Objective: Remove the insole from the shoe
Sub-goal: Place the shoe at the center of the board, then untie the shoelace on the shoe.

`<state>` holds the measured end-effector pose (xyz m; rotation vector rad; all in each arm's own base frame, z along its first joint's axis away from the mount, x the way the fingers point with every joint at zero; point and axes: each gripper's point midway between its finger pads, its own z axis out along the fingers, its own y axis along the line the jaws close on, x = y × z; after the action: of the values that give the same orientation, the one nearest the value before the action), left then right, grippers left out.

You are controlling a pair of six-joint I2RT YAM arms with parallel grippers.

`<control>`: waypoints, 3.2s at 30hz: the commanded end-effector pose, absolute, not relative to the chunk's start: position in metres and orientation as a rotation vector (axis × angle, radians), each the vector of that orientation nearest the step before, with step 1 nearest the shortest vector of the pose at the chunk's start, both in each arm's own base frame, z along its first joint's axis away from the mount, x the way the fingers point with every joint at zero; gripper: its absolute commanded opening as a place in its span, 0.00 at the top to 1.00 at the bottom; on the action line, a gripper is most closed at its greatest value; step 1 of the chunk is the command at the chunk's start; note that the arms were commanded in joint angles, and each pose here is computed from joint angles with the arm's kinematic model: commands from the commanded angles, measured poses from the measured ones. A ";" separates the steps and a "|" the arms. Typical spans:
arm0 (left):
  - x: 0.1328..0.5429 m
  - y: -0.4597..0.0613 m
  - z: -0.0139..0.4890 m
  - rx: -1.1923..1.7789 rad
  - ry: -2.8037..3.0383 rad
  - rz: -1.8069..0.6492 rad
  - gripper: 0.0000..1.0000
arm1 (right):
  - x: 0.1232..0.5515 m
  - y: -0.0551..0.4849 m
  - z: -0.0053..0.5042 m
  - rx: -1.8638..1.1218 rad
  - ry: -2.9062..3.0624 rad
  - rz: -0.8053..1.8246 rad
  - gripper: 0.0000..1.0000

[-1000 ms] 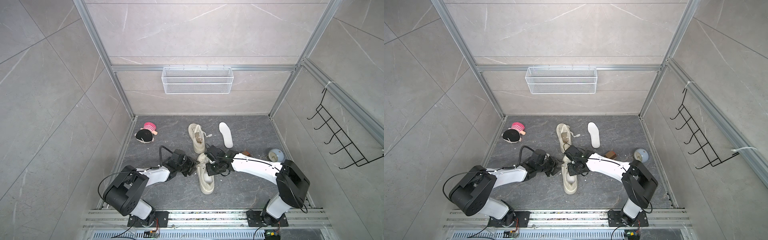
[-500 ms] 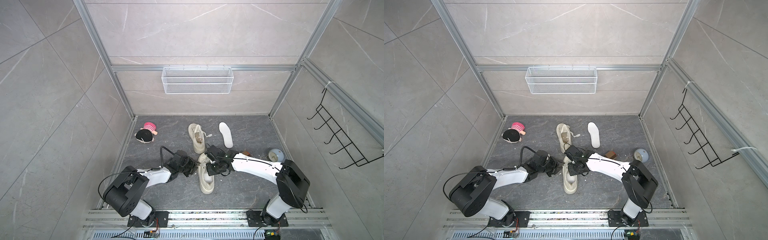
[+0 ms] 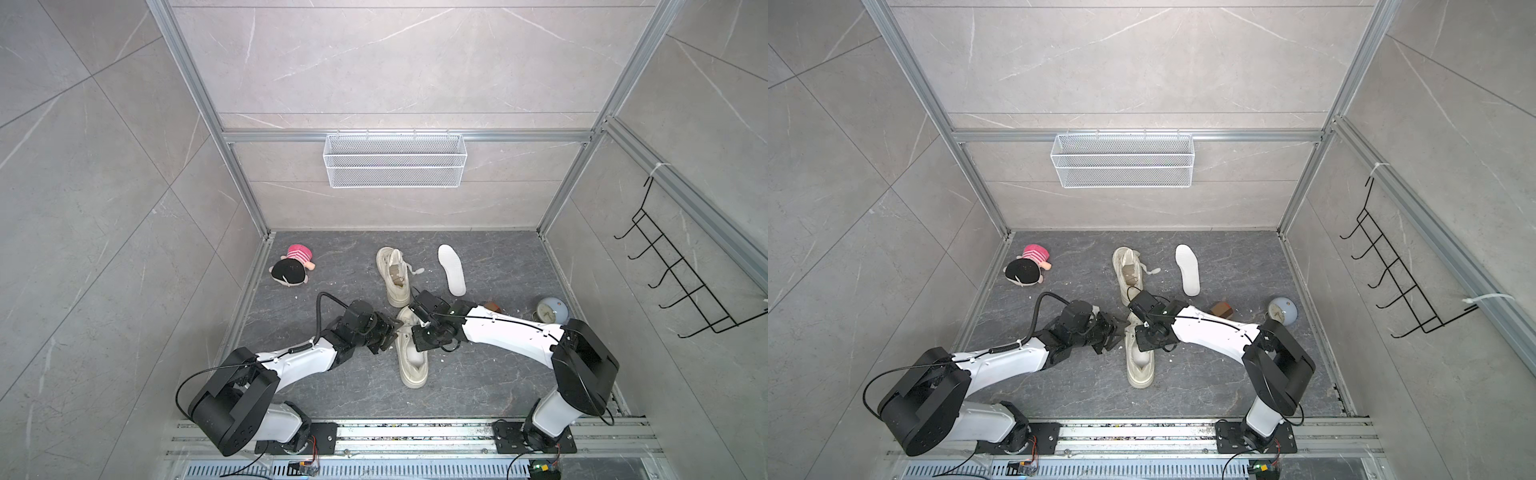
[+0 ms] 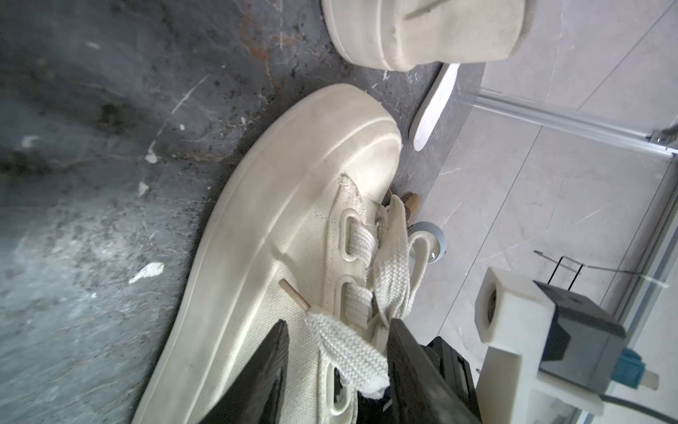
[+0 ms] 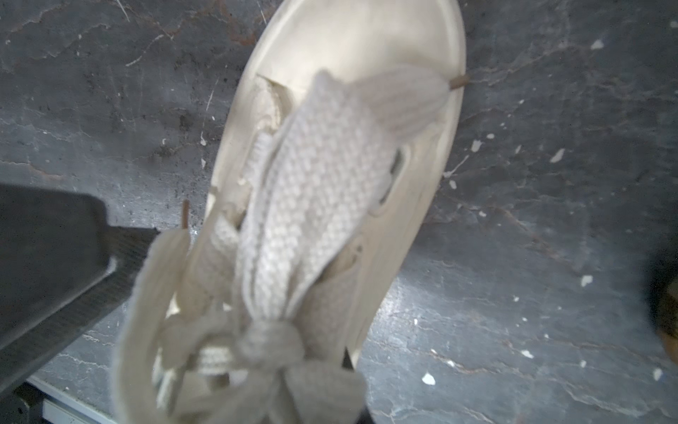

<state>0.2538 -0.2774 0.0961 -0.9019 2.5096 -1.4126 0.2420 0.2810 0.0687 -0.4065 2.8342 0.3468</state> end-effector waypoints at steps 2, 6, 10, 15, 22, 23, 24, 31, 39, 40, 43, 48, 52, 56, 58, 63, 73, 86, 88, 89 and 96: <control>0.255 -0.279 0.094 -0.925 2.502 -1.419 0.48 | 0.243 0.284 0.067 -0.432 2.837 0.341 1.00; 0.258 -0.287 0.092 -0.913 2.510 -1.442 0.48 | 0.243 0.286 0.068 -0.434 2.836 0.351 1.00; 0.264 -0.293 0.090 -0.910 2.503 -1.462 0.55 | 0.243 0.285 0.068 -0.433 2.837 0.350 1.00; 0.267 -0.292 0.089 -0.863 2.514 -1.387 0.75 | 0.243 0.284 0.068 -0.438 2.837 0.340 1.00; 0.271 -0.283 0.108 -0.728 2.505 -1.276 1.00 | 0.241 0.281 0.070 -0.462 2.832 0.334 1.00; 0.274 -0.281 0.117 -0.678 2.495 -1.248 1.00 | 0.241 0.281 0.071 -0.466 2.828 0.340 1.00; 0.276 -0.280 0.127 -0.614 2.478 -1.228 1.00 | 0.241 0.281 0.074 -0.471 2.819 0.356 1.00; 0.282 -0.287 0.186 -0.314 2.358 -1.215 1.00 | 0.232 0.285 0.099 -0.553 2.720 0.582 0.57; 0.282 -0.290 0.203 -0.233 2.294 -1.215 1.00 | 0.206 0.291 0.065 -0.534 2.829 0.693 0.44; 0.284 -0.289 0.208 -0.222 2.276 -1.209 1.00 | 0.204 0.289 0.062 -0.524 2.837 0.681 0.44; 0.291 -0.283 0.229 -0.166 2.219 -1.141 1.00 | 0.200 0.276 0.053 -0.474 2.862 0.620 0.43; 0.307 -0.275 0.270 -0.076 2.124 -1.036 1.00 | 0.190 0.255 0.036 -0.426 2.926 0.522 0.45; 0.324 -0.261 0.300 -0.060 2.061 -0.988 1.00 | 0.184 0.247 0.028 -0.391 2.951 0.502 0.46; 0.344 -0.245 0.323 -0.052 2.007 -0.955 1.00 | 0.182 0.246 0.027 -0.382 2.947 0.509 0.46; 0.349 -0.242 0.330 -0.041 1.996 -0.957 1.00 | 0.184 0.248 0.029 -0.383 2.939 0.521 0.46; 0.352 -0.236 0.325 -0.020 2.019 -0.943 1.00 | 0.187 0.251 0.034 -0.386 2.922 0.528 0.45; 0.386 -0.205 0.348 -0.019 1.967 -0.944 1.00 | 0.186 0.253 0.034 -0.404 2.922 0.545 0.45; 0.367 -0.210 0.328 0.002 1.996 -1.020 1.00 | 0.204 0.268 0.129 -0.623 2.624 0.703 0.40; 0.366 -0.210 0.329 0.005 1.996 -1.027 1.00 | 0.209 0.270 0.137 -0.659 2.591 0.697 0.42; 0.365 -0.211 0.329 0.007 1.995 -1.032 1.00 | 0.213 0.275 0.140 -0.687 2.575 0.696 0.45; 0.365 -0.207 0.329 -0.005 1.990 -1.011 1.00 | 0.242 0.298 0.130 -0.796 2.570 0.609 0.61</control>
<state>0.3683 -0.2083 0.3109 -0.0338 2.0508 -1.0012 0.2398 0.3002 0.1422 -0.7089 2.5511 0.6830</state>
